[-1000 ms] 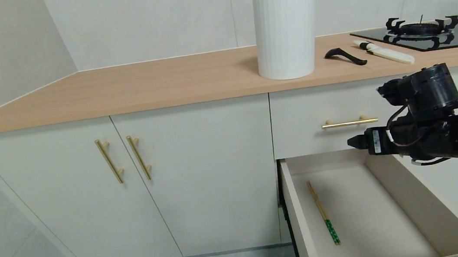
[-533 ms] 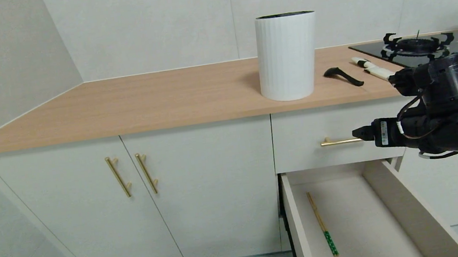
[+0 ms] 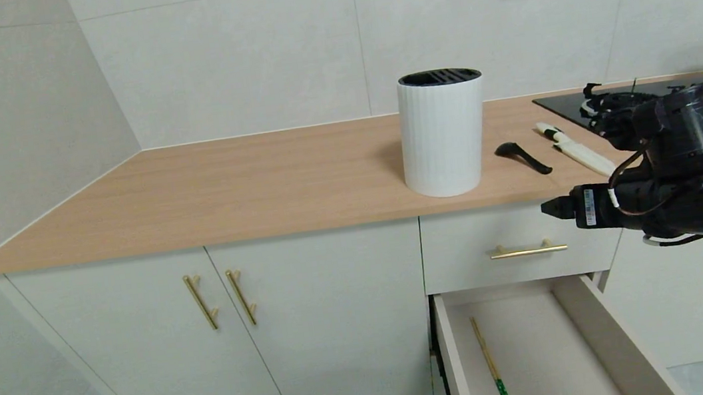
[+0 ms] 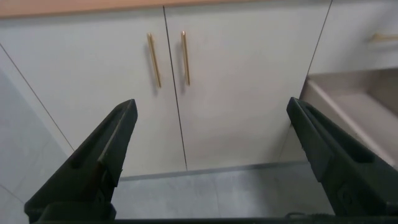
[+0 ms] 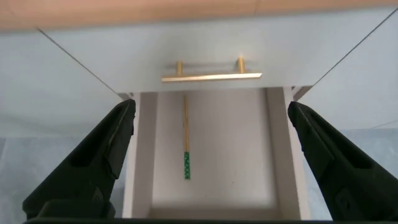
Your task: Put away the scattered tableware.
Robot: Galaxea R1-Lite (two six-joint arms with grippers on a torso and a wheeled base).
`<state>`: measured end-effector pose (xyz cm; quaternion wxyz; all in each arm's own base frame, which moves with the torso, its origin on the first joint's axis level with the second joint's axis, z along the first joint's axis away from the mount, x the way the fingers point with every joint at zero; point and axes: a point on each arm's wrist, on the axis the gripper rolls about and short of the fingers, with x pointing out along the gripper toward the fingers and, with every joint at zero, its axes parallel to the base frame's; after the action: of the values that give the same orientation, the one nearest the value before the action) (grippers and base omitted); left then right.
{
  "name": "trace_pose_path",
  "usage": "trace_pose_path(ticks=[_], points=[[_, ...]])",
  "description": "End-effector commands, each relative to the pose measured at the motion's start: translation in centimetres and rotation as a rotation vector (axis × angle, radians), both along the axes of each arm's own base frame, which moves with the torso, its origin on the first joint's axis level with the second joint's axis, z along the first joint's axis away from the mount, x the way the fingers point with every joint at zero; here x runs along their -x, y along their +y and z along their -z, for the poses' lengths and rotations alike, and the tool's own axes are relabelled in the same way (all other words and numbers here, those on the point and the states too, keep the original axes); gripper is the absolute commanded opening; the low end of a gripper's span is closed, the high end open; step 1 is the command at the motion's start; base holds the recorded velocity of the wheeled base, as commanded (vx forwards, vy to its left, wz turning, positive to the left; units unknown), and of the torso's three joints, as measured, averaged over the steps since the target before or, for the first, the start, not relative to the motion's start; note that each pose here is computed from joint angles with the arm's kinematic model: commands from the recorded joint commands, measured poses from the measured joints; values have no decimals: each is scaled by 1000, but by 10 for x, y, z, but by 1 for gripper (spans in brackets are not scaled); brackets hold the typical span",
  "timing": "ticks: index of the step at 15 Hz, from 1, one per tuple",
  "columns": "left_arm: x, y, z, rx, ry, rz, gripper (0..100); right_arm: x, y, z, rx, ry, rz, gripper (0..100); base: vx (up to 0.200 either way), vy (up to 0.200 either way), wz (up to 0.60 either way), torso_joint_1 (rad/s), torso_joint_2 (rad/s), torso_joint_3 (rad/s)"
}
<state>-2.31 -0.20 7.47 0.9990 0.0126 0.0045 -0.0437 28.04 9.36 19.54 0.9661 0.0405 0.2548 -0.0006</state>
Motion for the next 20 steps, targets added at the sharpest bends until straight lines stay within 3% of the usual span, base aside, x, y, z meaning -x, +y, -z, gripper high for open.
trace_pose_path(ticks=[1,5,7,9,12,15,18,20], points=[[0,0,0,0,0,0,100,-1,0,2,2,7,-1,100,0,0,0,203,-491,-281],[0,0,0,0,0,0,100,-2,1,0,-2,-3,-2,100,0,0,0,145,-336,-184],[0,0,0,0,0,0,100,-12,-1,-1,32,-63,-19,100,0,0,0,18,-45,-23],[0,0,0,0,0,0,100,-33,-2,-3,61,-168,-35,100,0,0,0,0,0,0],[0,0,0,0,0,0,100,-73,-21,-8,65,-219,-37,100,0,0,0,0,0,0],[0,0,0,0,0,0,100,-113,-33,0,96,-233,-120,100,0,0,0,0,0,0],[0,0,0,0,0,0,100,-147,-32,31,156,-188,-162,100,0,0,0,0,0,0],[0,0,0,0,0,0,100,-148,-41,33,148,-182,-167,100,0,0,0,0,0,0]])
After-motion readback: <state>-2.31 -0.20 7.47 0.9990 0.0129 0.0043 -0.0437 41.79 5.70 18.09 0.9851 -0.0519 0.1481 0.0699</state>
